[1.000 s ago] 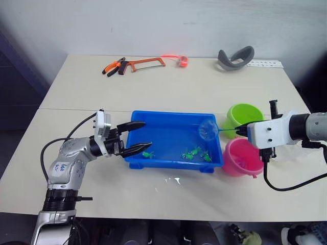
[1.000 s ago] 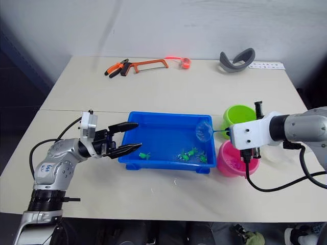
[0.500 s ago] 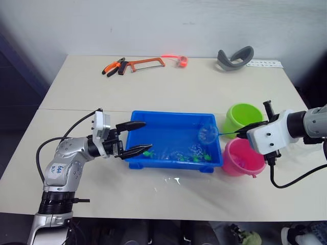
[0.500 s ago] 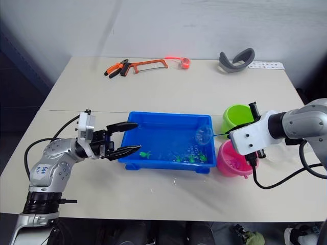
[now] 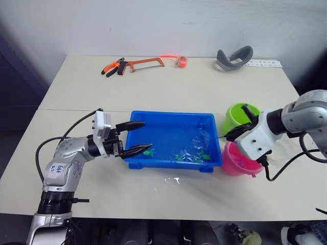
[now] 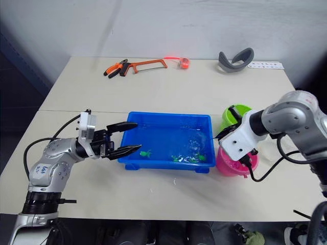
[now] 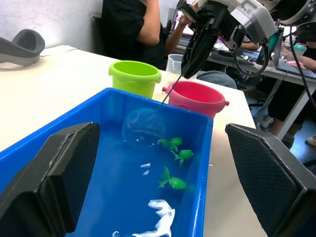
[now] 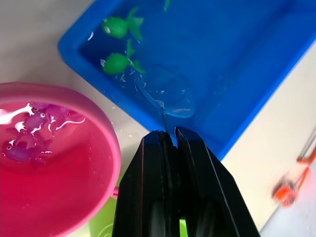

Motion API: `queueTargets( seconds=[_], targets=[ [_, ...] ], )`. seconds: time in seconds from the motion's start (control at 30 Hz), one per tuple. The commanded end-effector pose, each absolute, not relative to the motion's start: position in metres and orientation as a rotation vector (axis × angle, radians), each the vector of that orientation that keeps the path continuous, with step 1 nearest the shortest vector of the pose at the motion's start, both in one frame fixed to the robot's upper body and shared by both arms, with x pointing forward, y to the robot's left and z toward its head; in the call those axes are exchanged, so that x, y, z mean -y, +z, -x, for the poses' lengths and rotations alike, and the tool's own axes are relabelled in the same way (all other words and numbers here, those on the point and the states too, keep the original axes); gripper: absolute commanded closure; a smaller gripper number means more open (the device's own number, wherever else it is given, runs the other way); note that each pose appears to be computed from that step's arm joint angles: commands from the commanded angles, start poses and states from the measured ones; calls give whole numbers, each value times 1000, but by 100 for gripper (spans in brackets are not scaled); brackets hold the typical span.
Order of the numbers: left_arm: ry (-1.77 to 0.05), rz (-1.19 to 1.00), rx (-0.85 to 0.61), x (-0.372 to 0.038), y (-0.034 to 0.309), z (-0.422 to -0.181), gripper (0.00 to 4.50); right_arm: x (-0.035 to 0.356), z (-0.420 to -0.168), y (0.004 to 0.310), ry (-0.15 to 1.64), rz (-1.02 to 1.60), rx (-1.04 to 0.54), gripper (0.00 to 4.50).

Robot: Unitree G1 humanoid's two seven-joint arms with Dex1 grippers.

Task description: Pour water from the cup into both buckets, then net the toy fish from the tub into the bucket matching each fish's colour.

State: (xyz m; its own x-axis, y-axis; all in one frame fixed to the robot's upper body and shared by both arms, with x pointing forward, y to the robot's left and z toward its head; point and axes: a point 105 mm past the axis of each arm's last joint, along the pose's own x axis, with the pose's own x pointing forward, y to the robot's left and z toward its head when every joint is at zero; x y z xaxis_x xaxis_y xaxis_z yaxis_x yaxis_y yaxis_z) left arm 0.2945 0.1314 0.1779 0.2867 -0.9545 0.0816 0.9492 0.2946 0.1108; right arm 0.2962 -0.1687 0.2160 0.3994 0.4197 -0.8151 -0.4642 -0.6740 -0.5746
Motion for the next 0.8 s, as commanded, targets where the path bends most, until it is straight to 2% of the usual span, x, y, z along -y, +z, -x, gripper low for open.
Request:
queueTargets(
  seconds=[0.03,0.43,0.8],
  targets=[
    [-1292,-54,192,-126,187,-292,5,164,-294,231,1407,1926,-13,450],
    [-1317,-74,190,-124,189,-292,5,175,-306,237,1387,2036,-108,450],
    [-1336,-87,184,-124,188,-294,5,162,-289,222,1530,1948,-213,450]
  ],
)
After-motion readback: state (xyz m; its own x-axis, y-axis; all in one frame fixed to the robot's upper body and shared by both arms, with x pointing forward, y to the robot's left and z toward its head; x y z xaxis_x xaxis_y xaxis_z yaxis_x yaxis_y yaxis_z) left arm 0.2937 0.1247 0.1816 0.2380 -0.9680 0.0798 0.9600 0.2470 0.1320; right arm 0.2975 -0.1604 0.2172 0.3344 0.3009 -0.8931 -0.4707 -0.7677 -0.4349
